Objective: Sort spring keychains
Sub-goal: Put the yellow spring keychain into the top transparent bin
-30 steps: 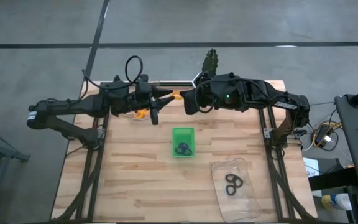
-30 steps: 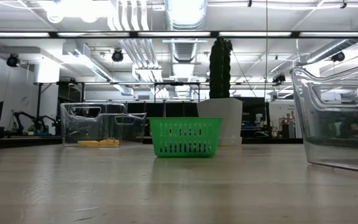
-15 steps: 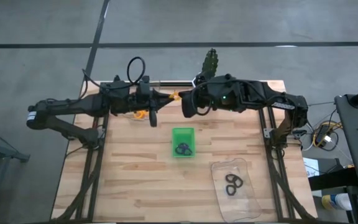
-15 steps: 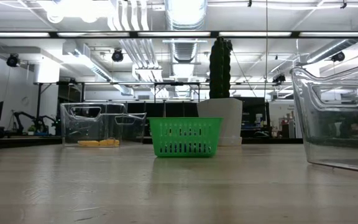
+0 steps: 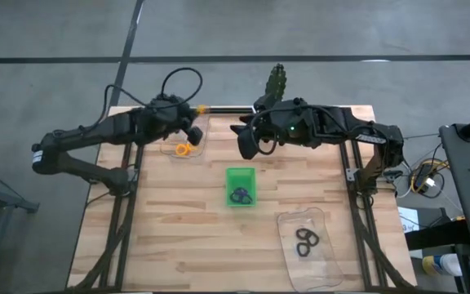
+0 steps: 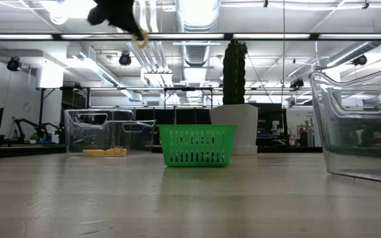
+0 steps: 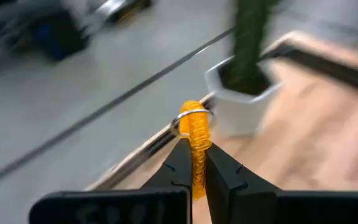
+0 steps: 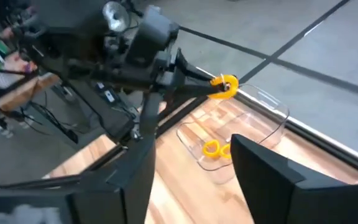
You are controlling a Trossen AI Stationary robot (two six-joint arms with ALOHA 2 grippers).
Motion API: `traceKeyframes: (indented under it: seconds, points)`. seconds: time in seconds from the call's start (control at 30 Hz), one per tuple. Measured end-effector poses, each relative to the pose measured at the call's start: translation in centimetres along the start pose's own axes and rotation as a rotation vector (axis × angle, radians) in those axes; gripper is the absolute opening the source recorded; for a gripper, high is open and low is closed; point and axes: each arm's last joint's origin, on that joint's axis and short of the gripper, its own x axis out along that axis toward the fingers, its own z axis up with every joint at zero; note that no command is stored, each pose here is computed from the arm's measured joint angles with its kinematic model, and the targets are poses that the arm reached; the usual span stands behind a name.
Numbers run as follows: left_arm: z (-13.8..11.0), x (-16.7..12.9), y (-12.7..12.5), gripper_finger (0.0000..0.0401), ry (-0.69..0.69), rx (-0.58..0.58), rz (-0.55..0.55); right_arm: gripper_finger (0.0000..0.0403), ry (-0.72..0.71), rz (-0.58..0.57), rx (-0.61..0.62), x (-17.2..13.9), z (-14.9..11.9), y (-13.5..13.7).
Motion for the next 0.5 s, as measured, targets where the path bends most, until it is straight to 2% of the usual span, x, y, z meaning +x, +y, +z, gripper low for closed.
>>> traceKeyframes:
  seconds: [0.17, 0.33, 0.5]
  points:
    - [-1.5, 1.2, 1.9, 0.0014, 0.139, -0.051, 0.128, 0.0223, 0.006, -0.009, -0.038, 0.2, -0.2, -0.1]
    - [-3.4, 3.0, 3.3, 0.0019, 0.252, -0.141, 0.101, 0.0224, 0.029, -0.021, -0.056, 0.7, -0.8, -0.2]
    - [-6.5, 5.1, 4.8, 0.002, 0.368, -0.263, 0.162, 0.0226, 0.047, 0.004, -0.058, 0.7, -1.0, 0.0]
